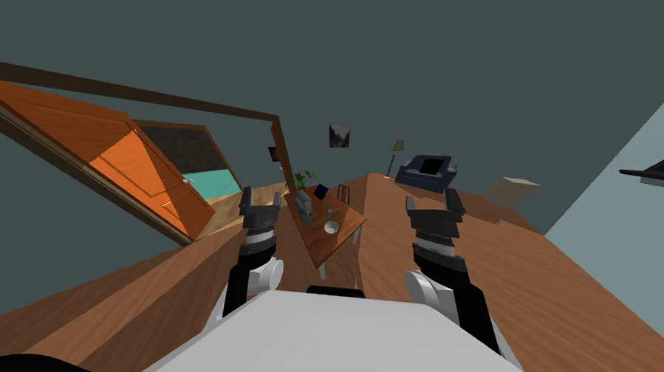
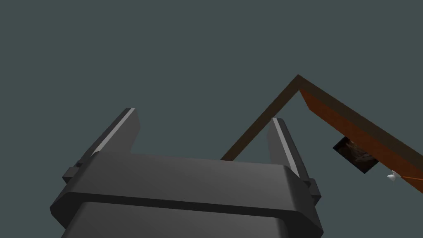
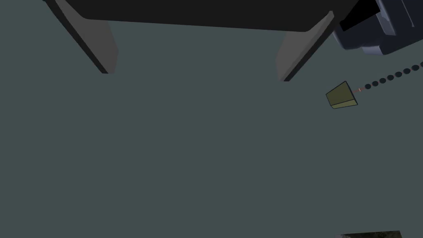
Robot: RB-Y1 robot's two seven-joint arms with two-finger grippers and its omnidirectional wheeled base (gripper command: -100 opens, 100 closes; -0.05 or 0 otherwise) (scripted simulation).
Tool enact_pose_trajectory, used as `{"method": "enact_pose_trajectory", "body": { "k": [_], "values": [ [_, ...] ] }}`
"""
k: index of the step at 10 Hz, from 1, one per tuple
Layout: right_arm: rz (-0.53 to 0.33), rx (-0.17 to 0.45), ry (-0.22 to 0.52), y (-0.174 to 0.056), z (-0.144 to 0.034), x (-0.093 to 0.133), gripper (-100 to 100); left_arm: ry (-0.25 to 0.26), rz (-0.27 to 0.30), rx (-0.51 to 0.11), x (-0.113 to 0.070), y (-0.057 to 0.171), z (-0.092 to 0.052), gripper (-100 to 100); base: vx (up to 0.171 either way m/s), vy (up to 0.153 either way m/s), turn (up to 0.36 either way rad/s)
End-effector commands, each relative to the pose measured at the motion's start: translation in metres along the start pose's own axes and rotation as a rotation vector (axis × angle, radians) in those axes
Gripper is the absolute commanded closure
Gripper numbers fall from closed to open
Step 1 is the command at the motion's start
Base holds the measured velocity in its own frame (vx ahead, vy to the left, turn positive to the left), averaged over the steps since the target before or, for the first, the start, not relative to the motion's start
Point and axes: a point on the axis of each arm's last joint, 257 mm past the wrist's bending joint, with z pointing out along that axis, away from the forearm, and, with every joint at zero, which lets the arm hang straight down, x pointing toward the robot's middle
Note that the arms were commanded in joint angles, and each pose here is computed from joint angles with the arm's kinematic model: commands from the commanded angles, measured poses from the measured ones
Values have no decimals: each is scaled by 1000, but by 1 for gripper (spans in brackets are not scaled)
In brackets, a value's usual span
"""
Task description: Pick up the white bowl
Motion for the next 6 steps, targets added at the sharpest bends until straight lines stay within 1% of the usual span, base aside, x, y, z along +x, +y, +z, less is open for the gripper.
{"method": "enact_pose_trajectory", "body": {
  "k": [1,2,4,6],
  "values": [
    [0,0,0,0,0,0,0,25,8,-22,1,6,-1,-100,-12,-16,-7],
    [0,0,0,0,0,0,0,40,13,-42,1,13,-3,-100,-30,-32,-9],
    [0,0,0,0,0,0,0,63,24,-93,-3,29,-6,-100,-54,-63,-16],
    [0,0,0,0,0,0,0,67,34,-155,-12,50,-11,-100,-63,-73,-21]
  ]
}}
